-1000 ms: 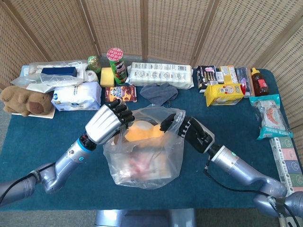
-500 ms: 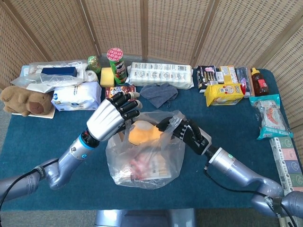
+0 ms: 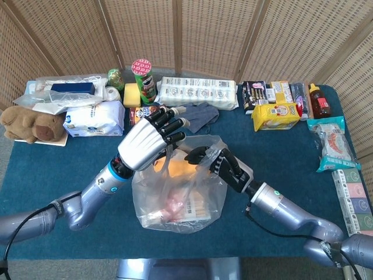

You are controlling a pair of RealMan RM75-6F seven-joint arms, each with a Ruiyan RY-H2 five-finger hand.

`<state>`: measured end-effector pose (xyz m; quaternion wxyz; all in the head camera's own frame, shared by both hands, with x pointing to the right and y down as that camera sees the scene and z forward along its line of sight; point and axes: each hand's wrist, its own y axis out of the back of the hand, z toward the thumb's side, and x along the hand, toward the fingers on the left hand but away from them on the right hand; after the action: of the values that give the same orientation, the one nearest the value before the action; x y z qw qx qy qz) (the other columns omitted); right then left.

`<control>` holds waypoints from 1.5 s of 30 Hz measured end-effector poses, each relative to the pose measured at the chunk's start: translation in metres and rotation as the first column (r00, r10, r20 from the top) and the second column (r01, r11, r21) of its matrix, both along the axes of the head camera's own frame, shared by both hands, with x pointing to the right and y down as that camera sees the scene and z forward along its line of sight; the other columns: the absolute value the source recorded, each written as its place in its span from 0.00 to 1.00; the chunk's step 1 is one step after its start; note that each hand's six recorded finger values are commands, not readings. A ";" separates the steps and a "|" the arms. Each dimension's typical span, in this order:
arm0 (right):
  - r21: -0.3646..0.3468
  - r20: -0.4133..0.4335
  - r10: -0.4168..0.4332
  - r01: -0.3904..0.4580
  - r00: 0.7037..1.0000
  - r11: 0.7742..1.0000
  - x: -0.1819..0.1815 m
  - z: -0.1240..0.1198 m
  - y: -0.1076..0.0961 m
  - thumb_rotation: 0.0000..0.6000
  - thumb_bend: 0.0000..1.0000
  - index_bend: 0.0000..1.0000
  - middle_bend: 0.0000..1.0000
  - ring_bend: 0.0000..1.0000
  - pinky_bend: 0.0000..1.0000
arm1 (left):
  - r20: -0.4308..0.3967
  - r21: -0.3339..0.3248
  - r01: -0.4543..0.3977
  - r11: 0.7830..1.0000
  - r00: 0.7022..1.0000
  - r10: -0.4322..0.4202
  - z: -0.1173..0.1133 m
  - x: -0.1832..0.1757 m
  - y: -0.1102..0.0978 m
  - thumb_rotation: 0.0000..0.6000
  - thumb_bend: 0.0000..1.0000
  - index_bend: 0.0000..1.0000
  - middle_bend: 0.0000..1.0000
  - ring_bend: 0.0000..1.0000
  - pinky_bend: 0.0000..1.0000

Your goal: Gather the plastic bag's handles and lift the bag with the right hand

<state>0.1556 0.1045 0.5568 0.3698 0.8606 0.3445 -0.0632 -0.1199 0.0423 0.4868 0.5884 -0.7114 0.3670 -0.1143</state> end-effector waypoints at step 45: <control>-0.024 0.085 -0.030 0.032 0.996 0.999 -0.049 -0.011 0.009 0.22 0.15 0.19 0.25 0.17 0.18 | 0.009 0.006 -0.007 1.000 1.000 0.006 0.002 0.046 -0.007 1.00 0.21 0.59 0.39 0.21 0.36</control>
<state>0.1071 0.1136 0.5454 0.3941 0.8629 0.3143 -0.0369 -0.0740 0.0356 0.4886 0.5925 -0.7103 0.3623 -0.1147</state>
